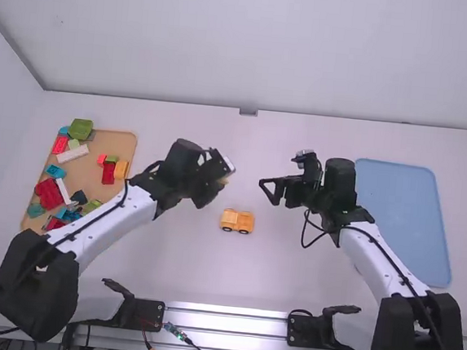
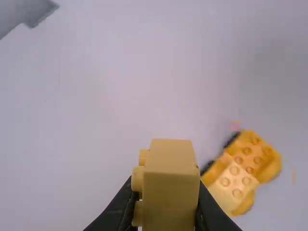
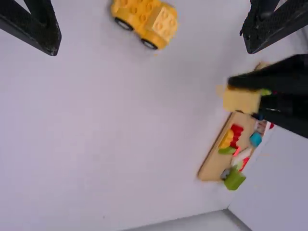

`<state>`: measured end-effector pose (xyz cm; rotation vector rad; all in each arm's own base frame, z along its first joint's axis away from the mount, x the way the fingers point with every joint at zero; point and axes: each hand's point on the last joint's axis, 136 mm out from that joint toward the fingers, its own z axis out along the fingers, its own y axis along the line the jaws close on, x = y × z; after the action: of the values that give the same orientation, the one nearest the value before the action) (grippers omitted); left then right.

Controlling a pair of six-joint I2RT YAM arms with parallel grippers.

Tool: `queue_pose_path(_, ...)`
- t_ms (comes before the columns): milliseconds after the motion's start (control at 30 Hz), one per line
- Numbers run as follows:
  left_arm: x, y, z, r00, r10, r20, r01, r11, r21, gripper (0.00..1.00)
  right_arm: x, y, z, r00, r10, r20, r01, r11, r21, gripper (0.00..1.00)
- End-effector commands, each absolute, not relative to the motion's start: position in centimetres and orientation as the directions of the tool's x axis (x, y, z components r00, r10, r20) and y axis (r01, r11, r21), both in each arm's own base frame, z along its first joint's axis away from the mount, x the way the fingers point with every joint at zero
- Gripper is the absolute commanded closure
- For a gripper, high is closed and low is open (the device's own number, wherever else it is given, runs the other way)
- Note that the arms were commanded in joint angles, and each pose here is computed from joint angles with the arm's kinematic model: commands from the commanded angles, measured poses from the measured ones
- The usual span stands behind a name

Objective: Assemble lego blocks to make yellow taxi

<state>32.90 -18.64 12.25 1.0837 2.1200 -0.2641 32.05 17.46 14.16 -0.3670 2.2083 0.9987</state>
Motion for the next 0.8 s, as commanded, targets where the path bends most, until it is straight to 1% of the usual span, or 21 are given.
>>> queue_pose_path(0, 32.3, -19.3, 12.0, -0.260, 0.710, -0.655, 0.800, 0.538, 0.265, 0.98, 31.0, 18.7, 16.6, -0.688, -0.027, -0.725, -0.607, 0.569, 0.555, 0.01)
queue_pose_path(133, 33.0, -19.3, 11.9, -0.228, 0.753, -0.618, 0.744, 0.544, 0.388, 0.98, 30.1, 19.1, 16.5, -0.674, -0.065, -0.736, -0.650, 0.526, 0.549, 0.01)
queue_pose_path(233, 32.7, -20.8, 12.2, -0.143, 0.776, -0.615, 0.754, 0.488, 0.440, 0.98, 30.3, 19.3, 15.9, -0.694, -0.059, -0.718, -0.635, 0.521, 0.571, 0.01)
queue_pose_path(300, 32.6, -21.4, 12.5, -0.116, 0.773, -0.624, 0.753, 0.478, 0.452, 0.98, 30.6, 19.4, 15.2, -0.710, -0.058, -0.702, -0.621, 0.522, 0.585, 0.01)
queue_pose_path(400, 32.9, -21.5, 12.8, -0.100, 0.767, -0.634, 0.752, 0.476, 0.457, 0.98, 29.9, 20.3, 14.9, -0.710, -0.080, -0.700, -0.658, 0.428, 0.619, 0.01)
queue_pose_path(433, 32.5, -22.1, 12.8, -0.062, 0.771, -0.634, 0.775, 0.438, 0.457, 0.98, 29.5, 20.9, 15.4, -0.703, -0.082, -0.707, -0.687, 0.339, 0.643, 0.01)
queue_pose_path(467, 32.3, -22.3, 12.9, -0.048, 0.770, -0.637, 0.783, 0.425, 0.454, 0.98, 29.5, 20.9, 15.6, -0.700, -0.077, -0.710, -0.696, 0.301, 0.652, 0.01)
queue_pose_path(567, 31.7, -23.2, 13.1, -0.022, 0.754, -0.657, 0.807, 0.401, 0.433, 0.98, 30.0, 20.2, 15.3, -0.709, -0.054, -0.703, -0.689, 0.262, 0.676, 0.01)
queue_pose_path(600, 31.5, -23.4, 13.2, -0.013, 0.746, -0.666, 0.814, 0.394, 0.426, 0.98, 30.0, 20.0, 15.3, -0.706, -0.051, -0.706, -0.695, 0.240, 0.678, 0.01)
queue_pose_path(633, 31.0, -24.0, 13.5, 0.007, 0.730, -0.683, 0.831, 0.377, 0.410, 0.98, 29.9, 19.9, 15.5, -0.701, -0.046, -0.711, -0.705, 0.191, 0.683, 0.01)
queue_pose_path(667, 31.0, -24.0, 13.5, 0.009, 0.728, -0.685, 0.832, 0.374, 0.409, 0.98, 29.9, 19.9, 15.5, -0.700, -0.045, -0.712, -0.707, 0.186, 0.683, 0.01)
queue_pose_path(733, 30.4, -24.7, 13.8, 0.065, 0.717, -0.694, 0.852, 0.323, 0.413, 0.98, 30.1, 19.7, 15.7, -0.709, -0.034, -0.705, -0.701, 0.149, 0.698, 0.01)
queue_pose_path(767, 30.2, -25.1, 14.1, 0.084, 0.702, -0.707, 0.859, 0.309, 0.408, 0.98, 30.4, 19.6, 15.4, -0.720, -0.027, -0.694, -0.689, 0.149, 0.709, 0.01)
